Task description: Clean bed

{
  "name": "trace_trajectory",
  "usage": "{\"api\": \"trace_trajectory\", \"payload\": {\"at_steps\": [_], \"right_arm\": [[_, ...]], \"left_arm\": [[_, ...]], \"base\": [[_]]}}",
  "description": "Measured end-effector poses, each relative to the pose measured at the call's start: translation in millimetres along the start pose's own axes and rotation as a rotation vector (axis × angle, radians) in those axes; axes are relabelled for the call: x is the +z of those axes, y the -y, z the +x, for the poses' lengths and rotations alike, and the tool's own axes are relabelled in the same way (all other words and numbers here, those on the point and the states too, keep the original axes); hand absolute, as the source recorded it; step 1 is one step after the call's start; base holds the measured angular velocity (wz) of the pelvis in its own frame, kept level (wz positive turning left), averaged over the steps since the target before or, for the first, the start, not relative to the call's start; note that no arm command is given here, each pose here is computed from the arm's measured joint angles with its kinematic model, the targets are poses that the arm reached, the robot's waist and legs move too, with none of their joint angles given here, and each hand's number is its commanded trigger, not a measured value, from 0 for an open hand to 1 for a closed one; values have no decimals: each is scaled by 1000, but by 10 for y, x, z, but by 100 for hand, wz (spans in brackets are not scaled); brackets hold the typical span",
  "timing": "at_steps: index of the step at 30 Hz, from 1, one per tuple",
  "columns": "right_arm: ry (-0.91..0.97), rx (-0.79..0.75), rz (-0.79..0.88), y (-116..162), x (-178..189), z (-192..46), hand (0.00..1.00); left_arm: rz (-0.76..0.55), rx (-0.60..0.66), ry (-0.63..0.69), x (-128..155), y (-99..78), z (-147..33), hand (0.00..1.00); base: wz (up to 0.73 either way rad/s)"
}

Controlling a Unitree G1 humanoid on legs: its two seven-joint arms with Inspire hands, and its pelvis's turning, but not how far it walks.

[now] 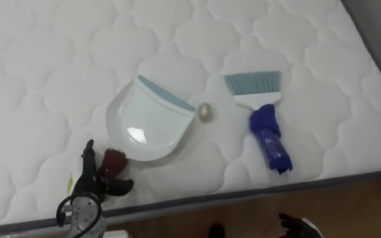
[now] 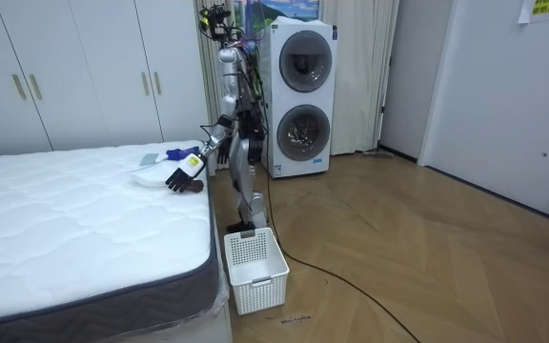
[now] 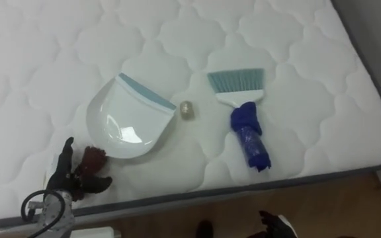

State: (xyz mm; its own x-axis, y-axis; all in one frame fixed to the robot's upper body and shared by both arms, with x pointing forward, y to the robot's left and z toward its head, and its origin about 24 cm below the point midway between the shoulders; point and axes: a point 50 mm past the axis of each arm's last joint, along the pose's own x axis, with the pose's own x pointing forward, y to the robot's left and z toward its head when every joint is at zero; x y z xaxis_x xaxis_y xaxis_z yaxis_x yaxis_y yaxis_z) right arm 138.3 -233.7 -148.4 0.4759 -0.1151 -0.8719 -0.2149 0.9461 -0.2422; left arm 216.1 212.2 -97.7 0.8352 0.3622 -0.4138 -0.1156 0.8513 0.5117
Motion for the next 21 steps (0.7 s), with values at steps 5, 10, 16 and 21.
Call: {"api": "trace_trajectory", "payload": {"at_steps": [5,10,16,21], "right_arm": [[-3,2,15,-15,-16,-2,0],[5,8,16,-34,-14,-3,0],[2,15,19,-36,-26,-6,0],[7,18,21,-51,-2,0,0]], "left_arm": [[-2,6,16,14,-14,4,0],[-3,21,36,29,-35,7,0],[11,18,40,25,-26,1,0],[19,10,5,-32,4,-14,0]], "base": [[2],[0],[3],[-4]]}}
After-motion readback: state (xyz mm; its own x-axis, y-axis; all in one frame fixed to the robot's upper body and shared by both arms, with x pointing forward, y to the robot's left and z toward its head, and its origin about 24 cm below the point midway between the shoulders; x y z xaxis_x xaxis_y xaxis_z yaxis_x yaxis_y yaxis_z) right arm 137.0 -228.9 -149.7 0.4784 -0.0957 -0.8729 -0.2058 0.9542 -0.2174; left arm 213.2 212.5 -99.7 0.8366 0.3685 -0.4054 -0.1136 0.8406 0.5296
